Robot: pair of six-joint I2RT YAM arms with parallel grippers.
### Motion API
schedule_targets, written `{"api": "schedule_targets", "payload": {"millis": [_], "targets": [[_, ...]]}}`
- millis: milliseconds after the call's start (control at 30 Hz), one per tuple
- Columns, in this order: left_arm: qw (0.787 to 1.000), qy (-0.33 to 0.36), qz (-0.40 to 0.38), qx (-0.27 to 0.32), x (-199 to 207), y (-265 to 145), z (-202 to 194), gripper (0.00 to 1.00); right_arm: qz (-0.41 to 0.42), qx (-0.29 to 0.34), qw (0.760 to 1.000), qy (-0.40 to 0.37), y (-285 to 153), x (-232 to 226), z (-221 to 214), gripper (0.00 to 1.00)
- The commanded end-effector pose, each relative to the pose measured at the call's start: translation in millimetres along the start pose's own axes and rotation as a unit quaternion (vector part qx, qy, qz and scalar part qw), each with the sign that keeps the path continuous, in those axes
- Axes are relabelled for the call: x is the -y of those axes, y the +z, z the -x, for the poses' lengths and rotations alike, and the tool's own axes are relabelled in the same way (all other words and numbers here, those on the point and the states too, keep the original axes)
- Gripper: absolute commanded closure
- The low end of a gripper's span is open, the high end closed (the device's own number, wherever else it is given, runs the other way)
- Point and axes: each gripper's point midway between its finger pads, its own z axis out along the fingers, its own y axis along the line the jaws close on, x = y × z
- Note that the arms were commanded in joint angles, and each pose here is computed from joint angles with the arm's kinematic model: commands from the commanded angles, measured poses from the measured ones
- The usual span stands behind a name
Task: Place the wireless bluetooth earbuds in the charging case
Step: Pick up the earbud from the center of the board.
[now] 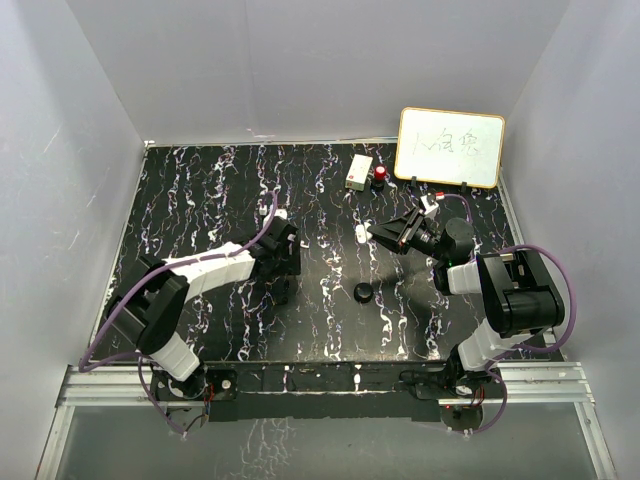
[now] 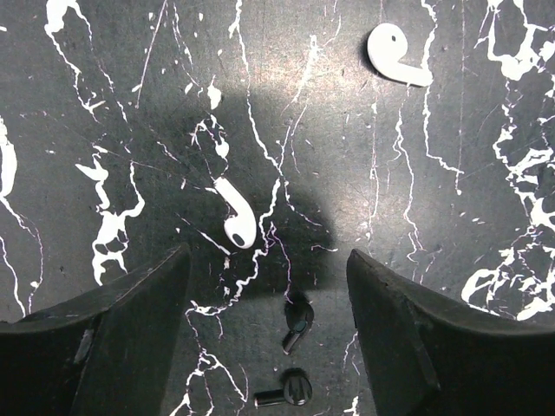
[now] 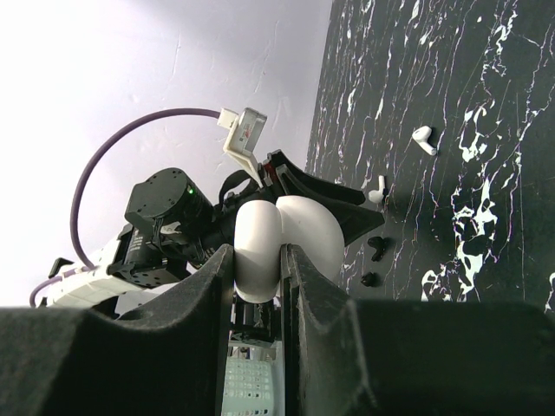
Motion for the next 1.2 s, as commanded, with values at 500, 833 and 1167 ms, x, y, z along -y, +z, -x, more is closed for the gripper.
{"api": "schedule_targets", "payload": {"millis": [500, 833, 1167], "targets": [[0.998, 0.045, 0.041, -0.007, -17.9, 11.5, -3.0, 0.46, 0.023, 0.01, 0.999, -0.038, -2.3, -15.4, 5.3, 1.0], [0.998, 0.051, 0.044, -0.01, -20.5, 14.4, -3.8, 0.54, 0.023, 0.012, 0.999, -0.037, -3.1, -14.6, 6.1, 1.0], [0.998, 0.05, 0.043, -0.01, -23.1, 13.6, -5.0, 0.63, 0.023, 0.012, 0.999, -0.037, -4.2, -14.8, 4.8, 1.0]]}}
